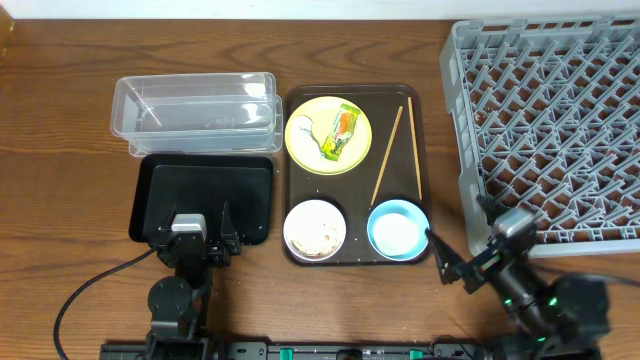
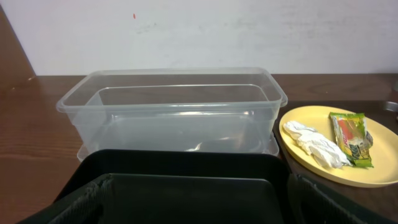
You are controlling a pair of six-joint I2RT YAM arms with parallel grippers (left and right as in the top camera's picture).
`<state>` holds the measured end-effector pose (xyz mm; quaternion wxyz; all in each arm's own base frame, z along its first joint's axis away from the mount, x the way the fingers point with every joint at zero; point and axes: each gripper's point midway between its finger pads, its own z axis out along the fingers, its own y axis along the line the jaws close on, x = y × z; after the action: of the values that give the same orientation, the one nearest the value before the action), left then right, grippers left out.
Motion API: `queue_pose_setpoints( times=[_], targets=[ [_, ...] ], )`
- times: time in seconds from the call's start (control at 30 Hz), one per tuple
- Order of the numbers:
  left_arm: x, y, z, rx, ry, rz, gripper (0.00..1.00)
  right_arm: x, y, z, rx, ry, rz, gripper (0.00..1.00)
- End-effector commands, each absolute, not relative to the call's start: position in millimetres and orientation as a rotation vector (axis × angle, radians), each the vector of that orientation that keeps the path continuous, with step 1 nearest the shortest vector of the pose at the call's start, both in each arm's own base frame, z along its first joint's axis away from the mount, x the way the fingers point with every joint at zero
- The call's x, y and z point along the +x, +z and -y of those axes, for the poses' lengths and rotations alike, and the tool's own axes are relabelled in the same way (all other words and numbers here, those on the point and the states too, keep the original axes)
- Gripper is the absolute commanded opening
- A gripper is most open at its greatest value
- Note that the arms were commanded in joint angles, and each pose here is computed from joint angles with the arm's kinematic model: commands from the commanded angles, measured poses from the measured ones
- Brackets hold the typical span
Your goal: Sort waste into correct bins and load items into the dishwasher rack
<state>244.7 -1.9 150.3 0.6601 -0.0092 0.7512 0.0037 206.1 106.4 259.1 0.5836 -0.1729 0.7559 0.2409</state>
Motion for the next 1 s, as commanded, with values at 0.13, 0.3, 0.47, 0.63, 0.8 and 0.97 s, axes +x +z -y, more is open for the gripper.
queue_pose_setpoints(
  times=[0.13,0.3,0.47,0.63,0.8,0.97],
  targets=[
    [244,131,0,-0.031,0.017,-1.752,0.90,235,314,-122,-0.414,0.691,-2.014,0.99],
    [244,131,0,-0.032,0.017,-1.752,0.90,246,296,-138,-0.324,0.900,-2.216,0.99],
    [244,131,0,-0.031,0.017,-1.752,0.90,268,227,-112,0.029,0.704,-2.544,0.74],
    [244,131,0,-0.031,0.017,-1.752,0.90,262,179,-134,-0.054,0.583,-2.740,0.59],
    [244,131,0,-0.031,0.017,-1.751,0.90,251,140,-124,0.063,0.206,-2.879,0.58],
    [244,131,0,-0.031,0.017,-1.751,0.90,247,115,-121,0.117,0.075,-2.955,0.49]
  ],
)
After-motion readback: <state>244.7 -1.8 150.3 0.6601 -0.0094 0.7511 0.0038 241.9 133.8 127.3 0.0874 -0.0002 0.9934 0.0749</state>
